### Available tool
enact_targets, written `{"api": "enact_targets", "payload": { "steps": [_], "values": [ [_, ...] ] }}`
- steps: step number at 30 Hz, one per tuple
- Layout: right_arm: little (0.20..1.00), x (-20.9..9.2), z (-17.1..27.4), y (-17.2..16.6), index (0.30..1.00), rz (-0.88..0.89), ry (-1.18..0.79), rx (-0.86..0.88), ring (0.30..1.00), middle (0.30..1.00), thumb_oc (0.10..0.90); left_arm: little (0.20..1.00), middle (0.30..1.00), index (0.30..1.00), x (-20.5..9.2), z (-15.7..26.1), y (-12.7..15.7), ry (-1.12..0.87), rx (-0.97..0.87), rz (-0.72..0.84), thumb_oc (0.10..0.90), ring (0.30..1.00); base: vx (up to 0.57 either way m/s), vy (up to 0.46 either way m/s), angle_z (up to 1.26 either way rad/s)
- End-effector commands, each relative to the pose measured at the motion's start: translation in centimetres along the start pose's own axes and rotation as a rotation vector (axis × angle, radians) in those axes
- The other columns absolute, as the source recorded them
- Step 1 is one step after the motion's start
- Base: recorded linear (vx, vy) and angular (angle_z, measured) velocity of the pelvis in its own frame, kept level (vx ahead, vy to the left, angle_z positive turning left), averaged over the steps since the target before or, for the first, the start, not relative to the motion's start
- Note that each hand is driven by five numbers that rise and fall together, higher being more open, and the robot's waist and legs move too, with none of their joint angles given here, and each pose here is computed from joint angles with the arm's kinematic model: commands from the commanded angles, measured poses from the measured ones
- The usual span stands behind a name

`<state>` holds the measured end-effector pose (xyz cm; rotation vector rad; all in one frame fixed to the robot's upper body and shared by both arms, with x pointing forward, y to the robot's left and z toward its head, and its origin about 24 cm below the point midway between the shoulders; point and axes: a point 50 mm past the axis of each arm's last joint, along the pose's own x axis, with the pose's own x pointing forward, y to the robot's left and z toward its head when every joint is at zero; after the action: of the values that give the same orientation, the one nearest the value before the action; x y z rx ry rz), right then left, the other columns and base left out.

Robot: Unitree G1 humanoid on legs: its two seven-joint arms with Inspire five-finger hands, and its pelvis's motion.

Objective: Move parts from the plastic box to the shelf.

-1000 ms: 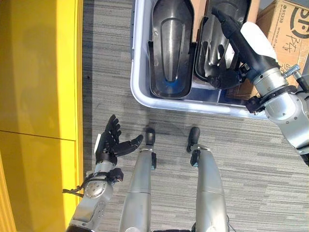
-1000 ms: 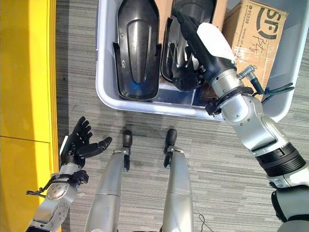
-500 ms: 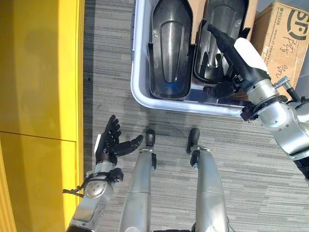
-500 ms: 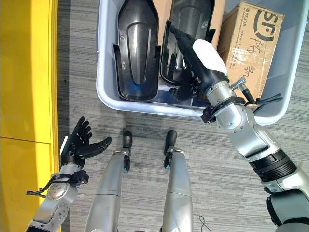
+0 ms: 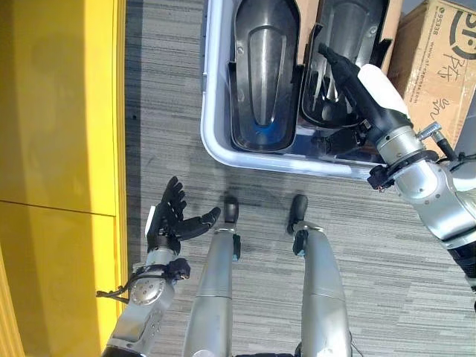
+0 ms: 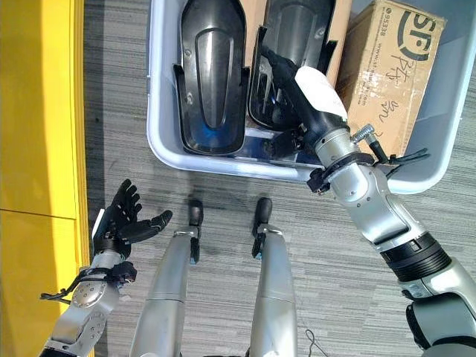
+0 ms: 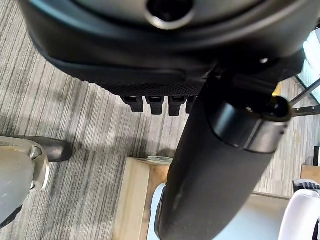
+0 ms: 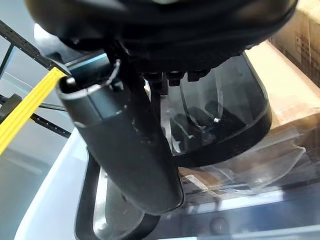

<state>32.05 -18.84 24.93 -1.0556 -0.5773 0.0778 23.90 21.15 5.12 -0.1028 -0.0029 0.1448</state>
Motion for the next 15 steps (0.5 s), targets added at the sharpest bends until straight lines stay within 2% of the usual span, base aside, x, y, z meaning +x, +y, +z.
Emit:
{"api": "enact_targets", "payload": {
  "steps": [1,15],
  "values": [
    [1.0,0.9,4.0,-4.0,1.0,-0.17,-0.202,-0.083,1.0,1.0,0.9,1.0,1.0,1.0,-1.5,1.6,0.6,-0.1,0.019,0.015,0.9,1.0,0.08,-0.021,0.0],
    [1.0,0.6,2.0,-3.4,1.0,-0.205,-0.11,-0.164,1.0,1.0,0.9,1.0,1.0,1.0,-1.7,1.5,0.8,-0.105,0.037,0.031,0.9,1.0,0.01,-0.006,0.01]
  ]
}}
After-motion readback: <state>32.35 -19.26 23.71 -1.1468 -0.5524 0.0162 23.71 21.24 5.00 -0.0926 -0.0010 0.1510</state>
